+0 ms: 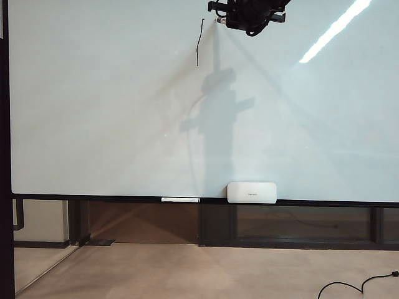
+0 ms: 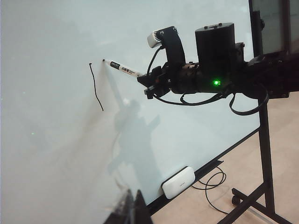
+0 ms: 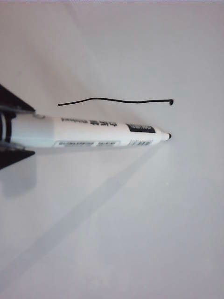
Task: Reach to the right to find the marker pen, pick it up, and write the number 12 on the whiteboard.
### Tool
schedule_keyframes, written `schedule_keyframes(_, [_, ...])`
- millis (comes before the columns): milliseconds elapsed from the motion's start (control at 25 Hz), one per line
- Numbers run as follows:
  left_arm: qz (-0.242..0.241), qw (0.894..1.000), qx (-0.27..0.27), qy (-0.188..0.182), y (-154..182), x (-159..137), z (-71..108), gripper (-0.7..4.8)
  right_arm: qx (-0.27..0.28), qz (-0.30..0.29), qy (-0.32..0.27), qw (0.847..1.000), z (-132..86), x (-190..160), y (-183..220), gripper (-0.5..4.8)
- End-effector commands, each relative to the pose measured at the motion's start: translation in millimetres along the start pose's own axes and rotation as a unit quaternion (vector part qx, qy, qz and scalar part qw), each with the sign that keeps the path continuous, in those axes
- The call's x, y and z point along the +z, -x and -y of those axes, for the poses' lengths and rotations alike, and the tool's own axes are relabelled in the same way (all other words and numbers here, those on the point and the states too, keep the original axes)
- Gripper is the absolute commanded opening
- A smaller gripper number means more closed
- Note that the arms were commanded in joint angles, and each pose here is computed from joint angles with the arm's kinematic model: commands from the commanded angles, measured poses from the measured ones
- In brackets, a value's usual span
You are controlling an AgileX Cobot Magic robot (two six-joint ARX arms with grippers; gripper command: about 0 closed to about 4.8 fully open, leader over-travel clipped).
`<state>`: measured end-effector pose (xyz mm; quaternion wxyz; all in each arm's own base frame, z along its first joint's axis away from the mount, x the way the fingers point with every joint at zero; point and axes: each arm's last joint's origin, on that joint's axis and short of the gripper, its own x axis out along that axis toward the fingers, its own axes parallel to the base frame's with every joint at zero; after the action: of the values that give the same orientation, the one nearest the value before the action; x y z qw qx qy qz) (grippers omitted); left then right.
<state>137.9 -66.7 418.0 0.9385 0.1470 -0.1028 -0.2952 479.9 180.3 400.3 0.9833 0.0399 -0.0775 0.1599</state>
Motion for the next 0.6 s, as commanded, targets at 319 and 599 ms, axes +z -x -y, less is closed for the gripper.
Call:
schedule_keyframes(319, [0.008, 1.000, 0.000, -0.004, 1, 3, -0.6, -0.05, -0.024, 0.010, -0.002, 1.000, 8, 4, 0, -0.02])
schedule_keyframes(599, [0.009, 1.000, 0.001, -0.008, 1, 3, -0.6, -0.05, -0.060, -0.007, 0.006, 0.998, 10, 2, 1, -0.02])
